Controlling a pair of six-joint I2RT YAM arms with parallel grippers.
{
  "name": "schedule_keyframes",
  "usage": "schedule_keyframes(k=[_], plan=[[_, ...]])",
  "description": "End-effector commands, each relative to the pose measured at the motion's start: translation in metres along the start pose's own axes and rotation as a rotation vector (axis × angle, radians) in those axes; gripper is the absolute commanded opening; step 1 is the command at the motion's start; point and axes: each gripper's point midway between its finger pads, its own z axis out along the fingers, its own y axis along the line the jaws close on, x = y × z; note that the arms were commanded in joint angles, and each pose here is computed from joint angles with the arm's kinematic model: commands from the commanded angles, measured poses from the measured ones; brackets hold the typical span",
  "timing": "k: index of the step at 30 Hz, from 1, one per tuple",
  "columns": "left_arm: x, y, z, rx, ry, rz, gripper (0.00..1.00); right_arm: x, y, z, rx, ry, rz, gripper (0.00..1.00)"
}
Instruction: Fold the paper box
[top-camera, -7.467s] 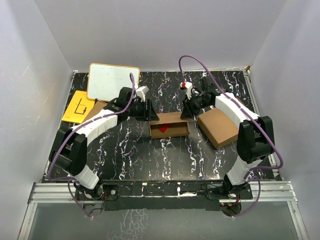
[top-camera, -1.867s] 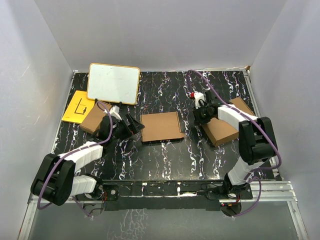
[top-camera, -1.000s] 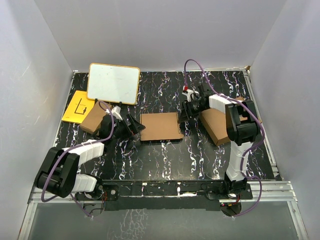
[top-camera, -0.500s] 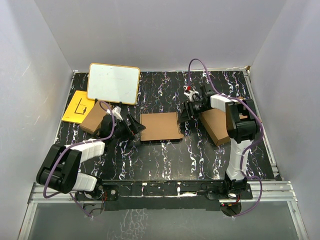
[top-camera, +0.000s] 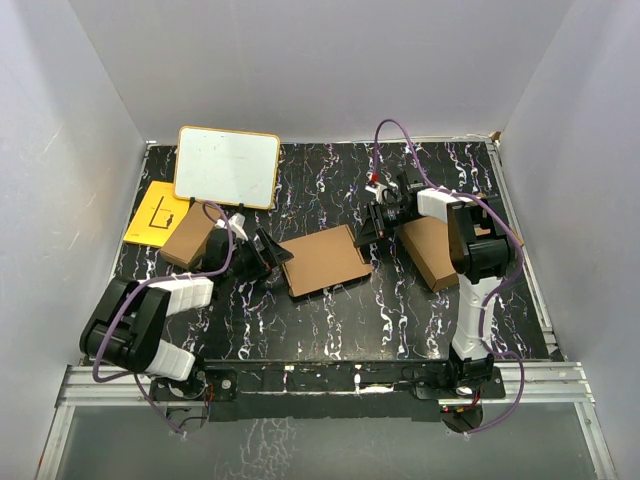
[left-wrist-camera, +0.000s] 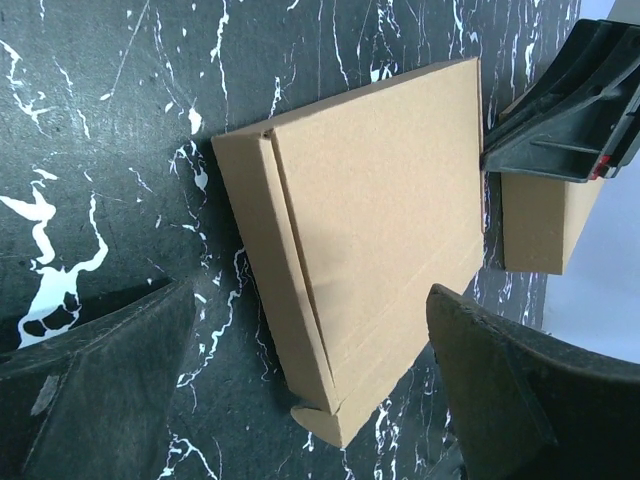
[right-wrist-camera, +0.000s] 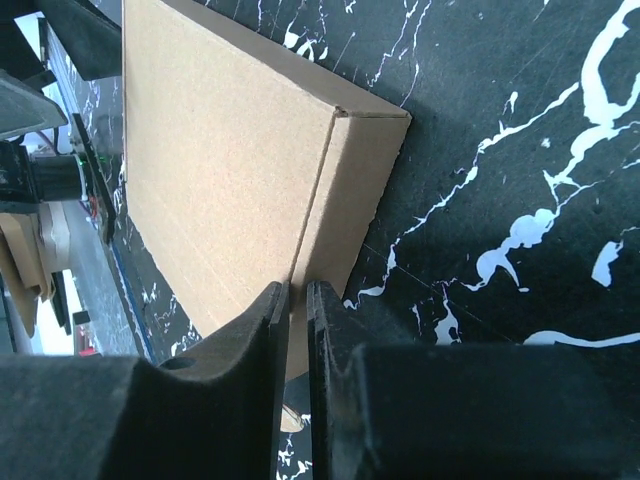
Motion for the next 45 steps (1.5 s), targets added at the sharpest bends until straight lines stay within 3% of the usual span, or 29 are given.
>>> schedule_keyframes(k=[1,18,25,29,33,38,45], plan=[[-0.014,-0.02,0.005,0.071,-0.018,-0.013,0.97,-0.004,-0.031,-0.002,0.114,-0.005,-0.022,0.13],[-0.002,-0.025,0.021,0.155,0.015,-0.188,0.94,0.003,-0.042,-0.001,0.13,0.013,0.013,0.11],[-0.001,-0.032,0.031,0.184,0.011,-0.223,0.68,0.004,-0.042,0.0,0.123,0.016,0.015,0.12],[-0.003,-0.036,0.031,0.192,-0.002,-0.231,0.58,0.003,-0.038,-0.001,0.113,0.018,0.001,0.14],[-0.009,-0.043,0.027,0.203,-0.026,-0.246,0.39,-0.003,-0.03,-0.004,0.097,0.005,-0.028,0.2],[-0.015,-0.048,0.019,0.199,-0.057,-0.269,0.31,-0.018,-0.012,-0.016,0.083,-0.028,-0.101,0.34],[-0.027,-0.056,0.004,0.181,-0.099,-0.311,0.3,-0.049,0.038,-0.05,0.078,-0.105,-0.31,0.5]])
